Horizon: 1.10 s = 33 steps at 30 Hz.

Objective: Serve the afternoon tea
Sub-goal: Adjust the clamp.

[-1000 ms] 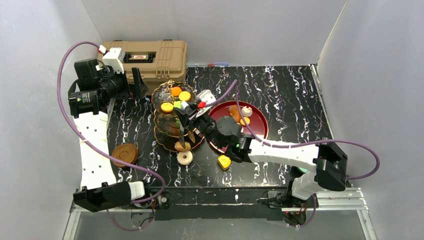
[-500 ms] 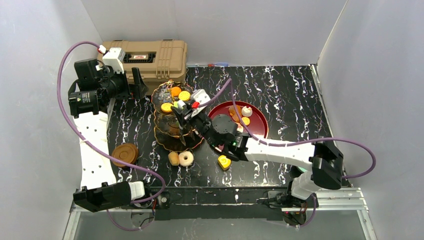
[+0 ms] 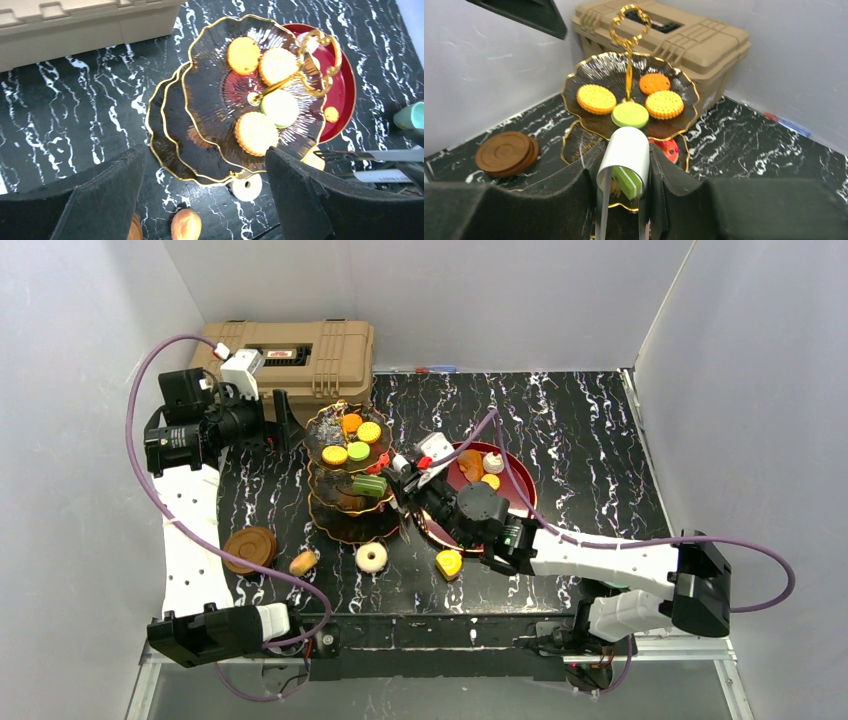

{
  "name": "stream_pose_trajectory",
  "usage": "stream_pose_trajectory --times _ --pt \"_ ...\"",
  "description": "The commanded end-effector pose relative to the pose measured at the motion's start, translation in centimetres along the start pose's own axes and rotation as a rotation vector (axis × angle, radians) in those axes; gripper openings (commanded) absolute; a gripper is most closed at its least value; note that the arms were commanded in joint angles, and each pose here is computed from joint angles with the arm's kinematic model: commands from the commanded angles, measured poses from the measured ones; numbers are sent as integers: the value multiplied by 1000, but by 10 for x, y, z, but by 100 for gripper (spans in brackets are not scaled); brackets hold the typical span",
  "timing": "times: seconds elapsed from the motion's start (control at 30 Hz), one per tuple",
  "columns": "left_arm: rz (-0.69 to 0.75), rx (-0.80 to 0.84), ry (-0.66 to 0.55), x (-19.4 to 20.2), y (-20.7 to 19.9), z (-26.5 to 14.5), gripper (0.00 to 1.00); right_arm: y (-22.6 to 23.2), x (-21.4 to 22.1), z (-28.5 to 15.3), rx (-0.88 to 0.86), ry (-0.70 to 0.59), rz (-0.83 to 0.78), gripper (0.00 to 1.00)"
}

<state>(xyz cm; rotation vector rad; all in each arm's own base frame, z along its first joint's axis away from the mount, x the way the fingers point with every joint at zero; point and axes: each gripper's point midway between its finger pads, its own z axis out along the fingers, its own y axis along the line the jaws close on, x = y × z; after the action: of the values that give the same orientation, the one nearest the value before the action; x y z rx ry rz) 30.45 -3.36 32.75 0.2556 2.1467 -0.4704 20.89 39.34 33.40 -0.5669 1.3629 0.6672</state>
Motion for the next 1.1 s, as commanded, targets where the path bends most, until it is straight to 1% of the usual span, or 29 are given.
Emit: stream_pose_trajectory --times 0.0,0.1,0.27,0.4,0.53,0.57,0.63,0.7,0.83,0.93,0.97,1.07 --pt "-1 128 15 7 -24 -5 85 -35 7 -5 137 29 17 10" --pt "-5 149 37 11 -27 -5 82 -72 24 -9 216 61 64 7" --pt "-2 151 48 17 -28 -5 81 -129 61 -21 339 148 68 6" --pt "-3 160 48 17 -29 -5 81 -140 82 -29 355 162 34 7" --pt "-5 198 42 16 -37 -7 81 -146 90 -28 353 143 33 10" --pt "42 283 26 19 -57 -14 81 -140 78 -19 328 123 77 8" --pt "97 342 11 22 -74 -17 82 -134 50 -9 301 73 120 7" --pt "180 387 14 27 -94 -17 85 -124 17 0 249 0 171 8" --pt "365 508 38 36 -150 -21 87 -103 -43 12 139 -126 252 9" --pt "426 536 40 39 -174 -18 88 -93 -79 11 93 -206 320 9" --pt "442 544 27 41 -180 -16 92 -89 -89 9 77 -227 345 9" --pt "517 577 16 57 -198 -10 94 -82 -113 4 42 -280 407 10"
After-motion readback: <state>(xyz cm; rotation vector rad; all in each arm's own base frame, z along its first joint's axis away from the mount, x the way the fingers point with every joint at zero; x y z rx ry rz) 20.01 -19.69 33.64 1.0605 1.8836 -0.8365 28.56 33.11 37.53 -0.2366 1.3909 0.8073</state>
